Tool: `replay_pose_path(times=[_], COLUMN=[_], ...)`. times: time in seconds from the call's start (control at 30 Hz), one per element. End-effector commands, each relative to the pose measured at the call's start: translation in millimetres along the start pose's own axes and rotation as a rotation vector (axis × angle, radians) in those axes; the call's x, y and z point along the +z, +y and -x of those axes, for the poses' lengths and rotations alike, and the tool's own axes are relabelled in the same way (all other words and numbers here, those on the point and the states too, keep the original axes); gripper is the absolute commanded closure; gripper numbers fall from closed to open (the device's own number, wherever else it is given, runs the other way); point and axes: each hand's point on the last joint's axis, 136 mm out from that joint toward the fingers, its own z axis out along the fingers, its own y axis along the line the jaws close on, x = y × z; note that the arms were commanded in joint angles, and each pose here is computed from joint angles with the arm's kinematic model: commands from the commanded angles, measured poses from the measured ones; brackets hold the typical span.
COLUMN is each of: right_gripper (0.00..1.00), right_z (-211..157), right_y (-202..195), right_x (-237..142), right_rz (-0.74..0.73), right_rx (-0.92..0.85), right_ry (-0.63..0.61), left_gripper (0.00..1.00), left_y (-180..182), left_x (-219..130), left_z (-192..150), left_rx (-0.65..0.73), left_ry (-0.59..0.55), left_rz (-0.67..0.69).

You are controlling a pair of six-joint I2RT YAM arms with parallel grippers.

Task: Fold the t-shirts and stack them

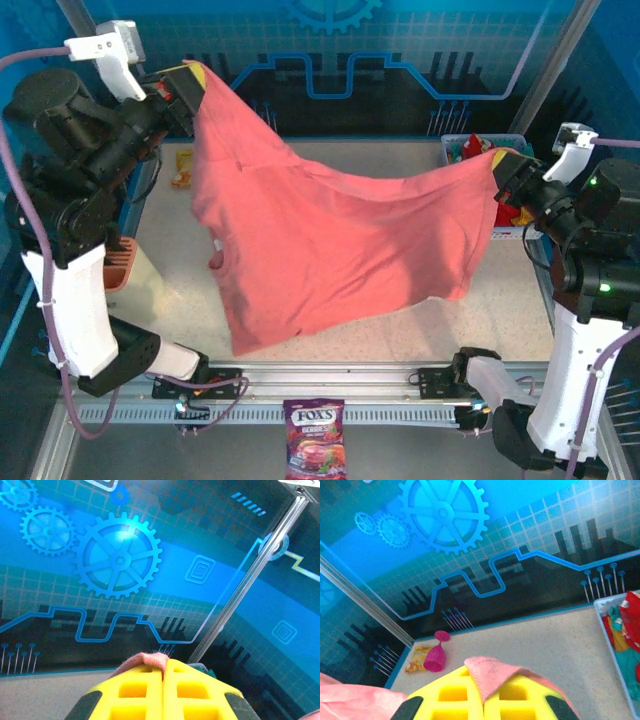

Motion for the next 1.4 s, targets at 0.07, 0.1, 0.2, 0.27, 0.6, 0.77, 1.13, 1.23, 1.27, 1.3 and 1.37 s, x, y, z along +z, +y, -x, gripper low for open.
replay_pose_path(times=[0.07,0.1,0.2,0.27,0.6,0.77,1.13,1.23,1.27,1.3,1.37], right_gripper=[1.0,1.0,1.0,1.0,1.0,1.0,1.0,1.0,1.0,1.0,1.0], right_z=[37,39,45,45,40,42,28,2,-7,-15,-39], right_y=[35,40,52,59,86,93,40,19,12,4,-21], right_x=[-14,-20,-42,-55,-116,-133,-57,-10,4,15,44], right_rz=[0.141,0.15,0.161,0.173,0.211,0.208,0.004,-0.001,0.0,-0.004,-0.051], right_rx=[-0.065,-0.081,-0.132,-0.148,-0.178,-0.173,-0.012,0.056,0.074,0.086,0.115], right_ry=[-0.17,-0.184,-0.236,-0.263,-0.347,-0.355,-0.065,0.077,0.105,0.126,0.192], left_gripper=[1.0,1.0,1.0,1.0,1.0,1.0,1.0,1.0,1.0,1.0,1.0], left_y=[-25,-30,-47,-57,-97,-101,-69,-48,-38,-28,2], left_x=[-3,-7,-31,-54,-158,-168,-94,-49,-33,-19,13], left_z=[37,40,53,62,87,93,84,63,52,42,12], left_rx=[0.11,0.11,0.114,0.117,0.146,0.138,0.126,0.121,0.117,0.112,0.09], left_ry=[-0.143,-0.154,-0.218,-0.266,-0.422,-0.446,-0.365,-0.277,-0.244,-0.218,-0.151], left_rz=[-0.121,-0.143,-0.214,-0.253,-0.406,-0.421,-0.273,-0.202,-0.171,-0.143,-0.049])
